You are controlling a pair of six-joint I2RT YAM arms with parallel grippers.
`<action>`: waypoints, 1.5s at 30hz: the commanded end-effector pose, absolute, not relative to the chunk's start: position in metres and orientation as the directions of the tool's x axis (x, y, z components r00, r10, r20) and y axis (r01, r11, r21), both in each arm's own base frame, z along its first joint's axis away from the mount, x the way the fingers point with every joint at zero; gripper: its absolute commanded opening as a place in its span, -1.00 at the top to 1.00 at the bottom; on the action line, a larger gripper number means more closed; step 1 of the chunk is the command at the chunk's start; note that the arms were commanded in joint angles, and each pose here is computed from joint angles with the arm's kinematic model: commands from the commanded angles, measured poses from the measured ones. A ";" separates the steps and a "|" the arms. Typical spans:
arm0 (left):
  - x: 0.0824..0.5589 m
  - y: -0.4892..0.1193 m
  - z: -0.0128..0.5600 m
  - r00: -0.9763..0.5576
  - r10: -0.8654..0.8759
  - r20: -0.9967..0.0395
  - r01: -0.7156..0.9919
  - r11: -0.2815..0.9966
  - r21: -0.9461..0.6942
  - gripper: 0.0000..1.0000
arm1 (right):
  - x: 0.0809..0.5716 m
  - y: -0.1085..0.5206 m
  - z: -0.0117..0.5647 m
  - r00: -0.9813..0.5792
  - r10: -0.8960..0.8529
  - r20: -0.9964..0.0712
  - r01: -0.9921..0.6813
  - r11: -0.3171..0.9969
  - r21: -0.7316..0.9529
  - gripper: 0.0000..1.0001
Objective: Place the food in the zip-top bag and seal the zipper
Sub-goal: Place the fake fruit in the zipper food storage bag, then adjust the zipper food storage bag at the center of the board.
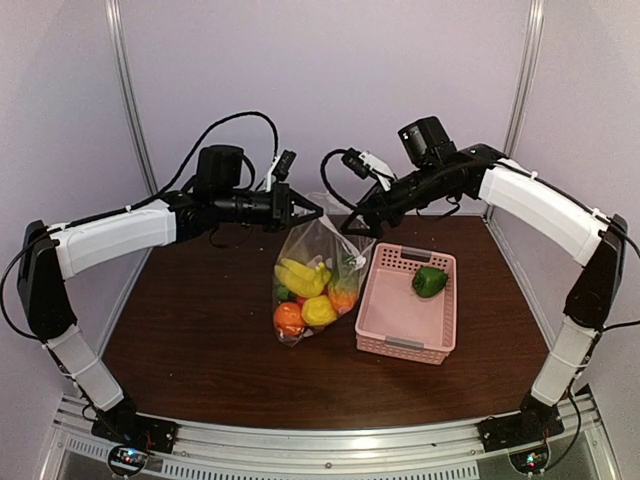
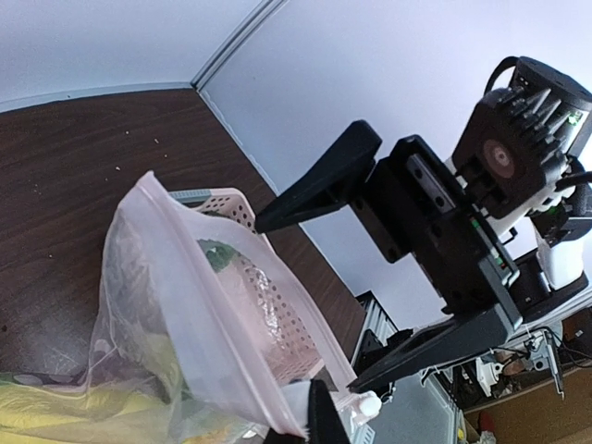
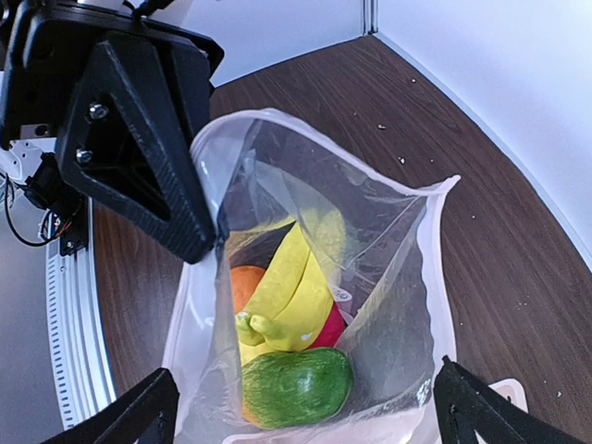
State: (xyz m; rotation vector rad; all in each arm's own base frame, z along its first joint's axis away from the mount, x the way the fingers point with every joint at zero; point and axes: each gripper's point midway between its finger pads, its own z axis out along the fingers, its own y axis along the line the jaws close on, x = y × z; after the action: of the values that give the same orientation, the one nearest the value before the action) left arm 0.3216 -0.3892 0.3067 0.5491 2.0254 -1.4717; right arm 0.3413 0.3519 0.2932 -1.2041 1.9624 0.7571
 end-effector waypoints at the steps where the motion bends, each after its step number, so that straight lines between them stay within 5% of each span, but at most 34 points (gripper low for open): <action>1: 0.315 -0.395 0.347 -0.676 -0.052 -0.735 0.709 0.228 -0.667 1.00 | 0.340 0.318 0.316 -0.361 -0.493 -0.791 -0.859 0.507 0.076 -0.93; 5: 0.319 -0.391 0.329 -0.662 0.011 -0.750 0.711 0.326 -0.623 1.00 | 0.350 0.304 0.297 -0.429 -0.506 -0.748 -0.820 0.566 0.087 -0.89; 10: 0.312 -0.399 0.315 -0.692 0.054 -0.720 0.700 0.292 -0.652 1.00 | 0.362 0.307 0.266 -0.518 -0.506 -0.690 -0.783 0.605 0.144 -0.72; 15: 0.314 -0.396 0.310 -0.698 0.049 -0.715 0.690 0.316 -0.652 1.00 | 0.382 0.301 0.252 -0.557 -0.491 -0.670 -0.735 0.667 0.121 -0.41; 23: 0.323 -0.385 0.301 -0.697 0.106 -0.709 0.670 0.447 -0.593 1.00 | 0.380 0.321 0.287 -0.545 -0.429 -0.721 -0.768 0.600 0.223 1.00; 29: 0.328 -0.350 0.360 -0.621 0.123 -0.774 0.669 0.598 -0.441 1.00 | 0.368 0.354 0.371 -0.363 -0.338 -0.868 -0.855 0.492 0.166 1.00; 32: 0.344 -0.328 0.347 -0.615 0.127 -0.778 0.616 0.693 -0.374 1.00 | 0.373 0.371 0.369 -0.397 -0.299 -0.868 -0.860 0.451 0.238 1.00; 45: 0.351 -0.314 0.305 -0.673 0.191 -0.714 0.588 0.724 -0.361 1.00 | 0.376 0.392 0.329 -0.444 -0.356 -0.822 -0.857 0.436 0.274 0.96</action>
State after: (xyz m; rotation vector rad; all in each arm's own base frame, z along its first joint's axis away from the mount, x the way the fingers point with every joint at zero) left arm 0.3399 -0.3203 0.3242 0.5870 2.2414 -0.8013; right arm 0.3857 0.3863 0.3406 -0.9726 1.9799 0.8957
